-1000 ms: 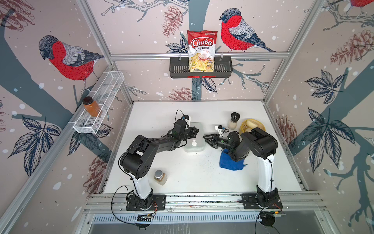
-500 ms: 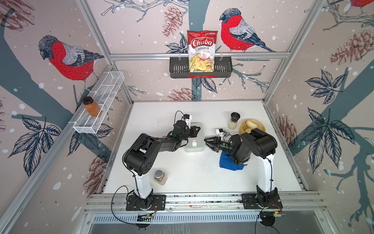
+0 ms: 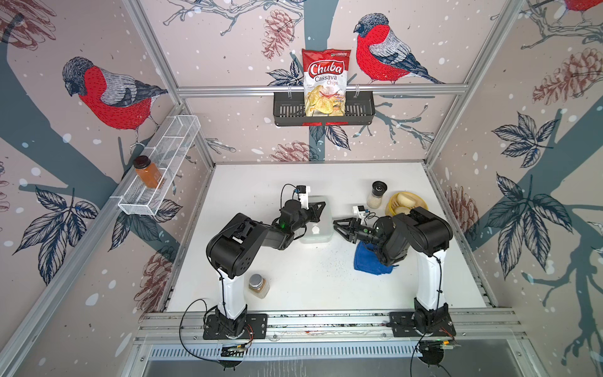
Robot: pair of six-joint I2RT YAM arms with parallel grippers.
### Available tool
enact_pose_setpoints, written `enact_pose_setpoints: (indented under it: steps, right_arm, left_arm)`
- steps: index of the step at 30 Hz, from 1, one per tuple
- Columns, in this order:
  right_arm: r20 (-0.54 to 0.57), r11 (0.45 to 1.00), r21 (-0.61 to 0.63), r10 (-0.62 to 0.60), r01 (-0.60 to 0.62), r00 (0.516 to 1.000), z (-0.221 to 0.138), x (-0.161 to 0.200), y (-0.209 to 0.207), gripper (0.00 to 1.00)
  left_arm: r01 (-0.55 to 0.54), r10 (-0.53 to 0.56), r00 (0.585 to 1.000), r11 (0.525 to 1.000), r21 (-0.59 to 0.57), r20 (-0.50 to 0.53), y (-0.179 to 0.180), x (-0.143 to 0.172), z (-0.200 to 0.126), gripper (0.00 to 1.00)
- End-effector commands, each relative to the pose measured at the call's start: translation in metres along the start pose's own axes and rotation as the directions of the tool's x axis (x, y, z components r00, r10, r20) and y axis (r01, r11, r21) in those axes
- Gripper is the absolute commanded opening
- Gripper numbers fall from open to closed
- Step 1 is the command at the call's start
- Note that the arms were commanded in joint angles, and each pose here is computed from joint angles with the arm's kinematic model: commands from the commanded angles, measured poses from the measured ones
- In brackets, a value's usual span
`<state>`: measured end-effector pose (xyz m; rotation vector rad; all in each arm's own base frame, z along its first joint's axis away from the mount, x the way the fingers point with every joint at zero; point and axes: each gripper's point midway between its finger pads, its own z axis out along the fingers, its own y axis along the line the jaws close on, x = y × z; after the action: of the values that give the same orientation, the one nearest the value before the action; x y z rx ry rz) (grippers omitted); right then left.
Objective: Wipe the insides of the lunch boxes
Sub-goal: Open the fastener of the lunch box.
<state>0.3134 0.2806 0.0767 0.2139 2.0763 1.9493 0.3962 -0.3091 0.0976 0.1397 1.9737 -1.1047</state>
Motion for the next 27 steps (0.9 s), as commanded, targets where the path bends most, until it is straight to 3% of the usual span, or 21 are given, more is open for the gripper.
enact_pose_setpoints:
  steps: [1,6,15,20,27]
  right_arm:
    - [0.041,0.984,-0.103,-0.142,0.145,0.989,-0.001,-0.010,0.025,0.53]
    - [0.035,0.982,-0.109,-0.154,0.157,0.987,0.007,-0.016,0.022,0.61]
    - [-0.016,0.965,-0.182,-0.195,0.188,0.981,0.022,-0.005,0.040,0.51]
    - [-0.026,0.966,-0.191,-0.183,0.175,0.983,0.024,-0.001,0.037,0.53]
    - [-0.019,0.957,-0.207,-0.212,0.203,0.977,0.024,0.002,0.048,0.28]
  left_arm:
    - [0.099,-0.470,0.701,0.808,-0.580,-0.536,0.099,0.194,-0.095,0.00]
    - [0.081,-0.464,0.695,0.810,-0.580,-0.550,0.095,0.192,-0.098,0.00]
    - [0.092,-0.467,0.686,0.816,-0.570,-0.558,0.091,0.192,-0.096,0.00]
    - [0.094,-0.474,0.680,0.813,-0.574,-0.560,0.092,0.195,-0.098,0.00]
    - [0.097,-0.478,0.675,0.813,-0.575,-0.562,0.093,0.198,-0.098,0.00]
